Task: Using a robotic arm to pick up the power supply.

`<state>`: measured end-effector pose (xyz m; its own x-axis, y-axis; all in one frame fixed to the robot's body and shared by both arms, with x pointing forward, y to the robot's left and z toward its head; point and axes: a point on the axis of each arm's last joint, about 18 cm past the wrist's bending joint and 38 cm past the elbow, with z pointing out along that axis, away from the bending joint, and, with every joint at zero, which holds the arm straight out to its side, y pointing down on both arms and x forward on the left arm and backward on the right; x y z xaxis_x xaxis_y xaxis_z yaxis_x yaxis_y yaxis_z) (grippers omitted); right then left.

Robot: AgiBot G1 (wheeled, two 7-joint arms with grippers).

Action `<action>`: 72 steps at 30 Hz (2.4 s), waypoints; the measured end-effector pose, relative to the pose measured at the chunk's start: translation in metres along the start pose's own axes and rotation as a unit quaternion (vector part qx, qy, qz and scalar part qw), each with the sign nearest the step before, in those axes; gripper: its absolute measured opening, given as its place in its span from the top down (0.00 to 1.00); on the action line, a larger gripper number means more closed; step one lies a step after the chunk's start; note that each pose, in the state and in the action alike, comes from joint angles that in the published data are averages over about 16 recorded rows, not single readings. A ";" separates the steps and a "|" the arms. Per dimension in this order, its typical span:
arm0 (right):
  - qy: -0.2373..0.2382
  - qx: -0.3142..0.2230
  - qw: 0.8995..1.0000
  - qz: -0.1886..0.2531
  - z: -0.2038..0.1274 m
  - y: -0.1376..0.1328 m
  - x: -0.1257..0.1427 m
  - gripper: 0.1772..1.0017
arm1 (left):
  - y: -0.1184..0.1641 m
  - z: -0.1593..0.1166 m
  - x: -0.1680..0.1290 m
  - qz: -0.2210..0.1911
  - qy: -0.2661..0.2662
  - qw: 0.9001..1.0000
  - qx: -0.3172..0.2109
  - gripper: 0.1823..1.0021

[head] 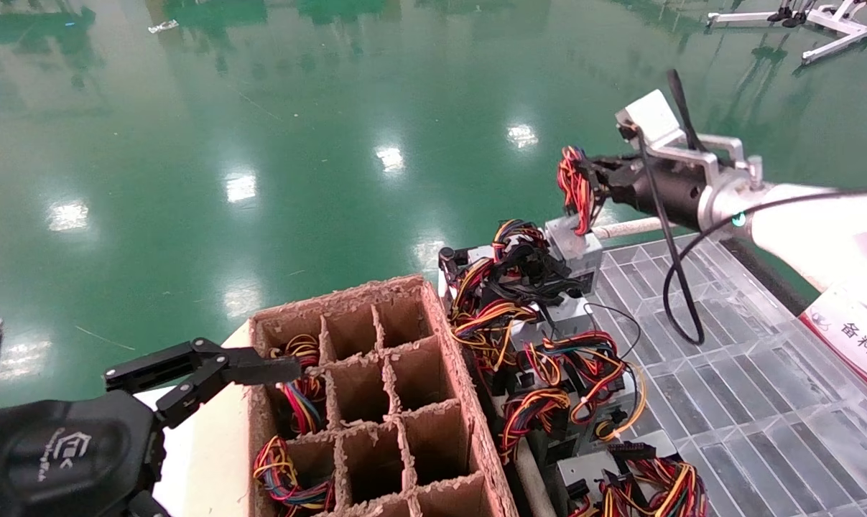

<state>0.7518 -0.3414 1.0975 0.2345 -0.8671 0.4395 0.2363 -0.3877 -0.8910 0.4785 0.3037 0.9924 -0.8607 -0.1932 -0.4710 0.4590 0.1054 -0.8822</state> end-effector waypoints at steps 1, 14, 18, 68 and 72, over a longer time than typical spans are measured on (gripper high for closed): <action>0.001 0.001 1.000 0.010 0.000 0.004 0.000 0.98 | 0.000 0.000 0.000 0.000 0.000 1.000 0.000 0.00; 0.015 0.004 0.998 0.068 -0.005 0.041 0.000 0.98 | 0.000 0.000 0.000 0.000 0.000 1.000 0.000 0.00; 0.017 0.003 0.997 0.069 -0.005 0.044 -0.001 0.98 | 0.000 0.000 0.000 0.000 0.000 1.000 0.000 0.00; -0.123 0.144 0.978 0.085 -0.078 0.026 -0.021 0.06 | 0.000 0.000 0.000 0.000 0.000 1.000 0.000 0.00; -0.154 0.160 0.972 0.080 -0.094 0.022 -0.030 0.03 | 0.000 0.000 0.000 0.000 0.000 1.000 0.000 0.00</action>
<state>0.6613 -0.3539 1.0540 0.5519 -0.7549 0.3544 0.4423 -0.0953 -0.8918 0.4786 0.3038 0.9924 -0.8607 -0.1938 -0.4707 0.4588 0.1052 -0.8823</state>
